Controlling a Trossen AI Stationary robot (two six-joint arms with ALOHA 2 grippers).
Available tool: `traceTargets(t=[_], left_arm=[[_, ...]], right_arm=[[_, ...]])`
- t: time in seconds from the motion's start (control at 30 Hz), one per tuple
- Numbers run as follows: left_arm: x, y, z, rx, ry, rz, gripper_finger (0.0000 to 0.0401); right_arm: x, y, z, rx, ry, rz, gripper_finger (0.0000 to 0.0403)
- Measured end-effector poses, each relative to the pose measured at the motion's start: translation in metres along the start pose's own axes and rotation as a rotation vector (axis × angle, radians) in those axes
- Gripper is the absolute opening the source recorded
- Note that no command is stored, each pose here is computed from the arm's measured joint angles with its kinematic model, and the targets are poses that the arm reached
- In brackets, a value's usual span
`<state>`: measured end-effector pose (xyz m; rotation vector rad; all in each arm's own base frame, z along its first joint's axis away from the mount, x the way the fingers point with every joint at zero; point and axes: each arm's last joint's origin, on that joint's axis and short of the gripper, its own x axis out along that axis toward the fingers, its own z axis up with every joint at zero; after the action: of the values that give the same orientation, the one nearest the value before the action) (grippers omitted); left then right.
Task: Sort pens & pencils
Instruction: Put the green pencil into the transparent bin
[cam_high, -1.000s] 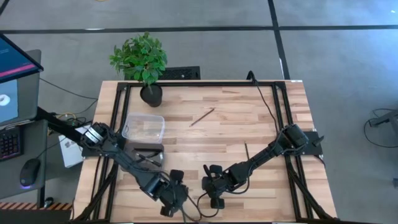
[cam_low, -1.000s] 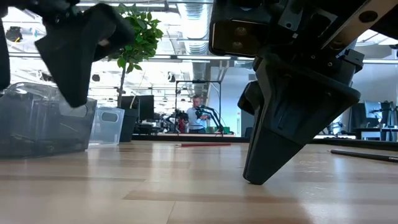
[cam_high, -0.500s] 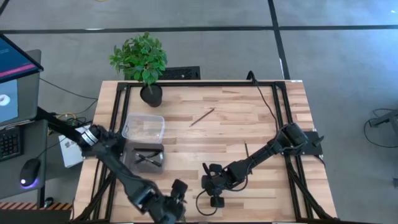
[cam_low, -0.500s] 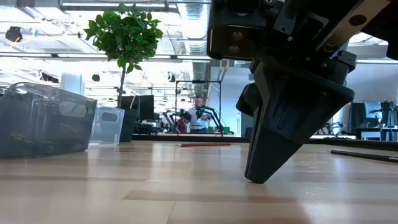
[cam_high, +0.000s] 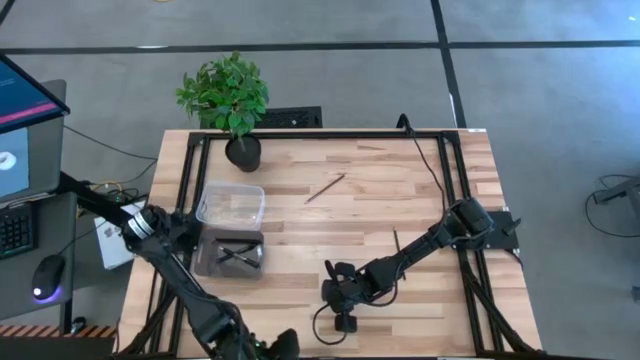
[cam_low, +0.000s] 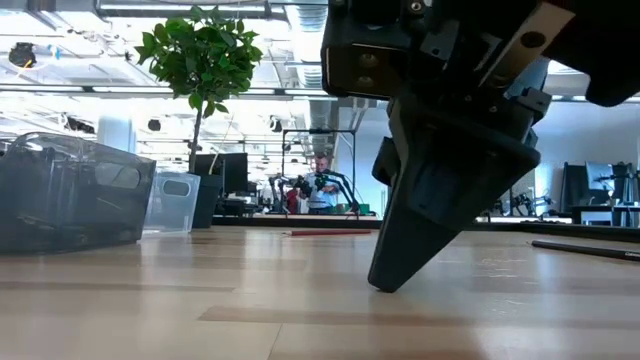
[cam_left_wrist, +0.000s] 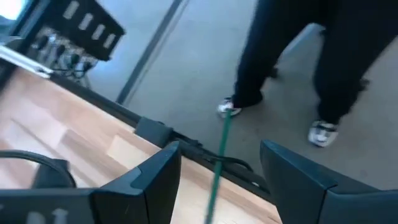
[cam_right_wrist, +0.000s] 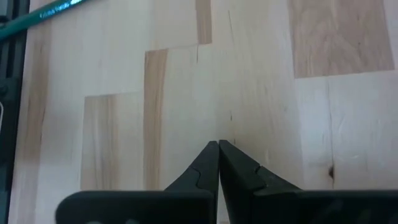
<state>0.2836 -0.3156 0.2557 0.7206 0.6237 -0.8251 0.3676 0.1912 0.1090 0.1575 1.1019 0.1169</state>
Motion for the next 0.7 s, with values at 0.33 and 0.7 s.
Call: traceTargets(t=[0.33, 0.7], left_arm=[[0.039, -0.012, -0.011, 0.059, 0.069, -0.012, 0.0210], [0.058, -0.020, -0.013, 0.142, 0.053, -0.011, 0.0210]], right_arm=[[0.000, 0.001, 0.004, 0.124, -0.036, 0.014, 0.0037], [0.001, 0.002, 0.007, 0.200, -0.077, 0.019, 0.0037]])
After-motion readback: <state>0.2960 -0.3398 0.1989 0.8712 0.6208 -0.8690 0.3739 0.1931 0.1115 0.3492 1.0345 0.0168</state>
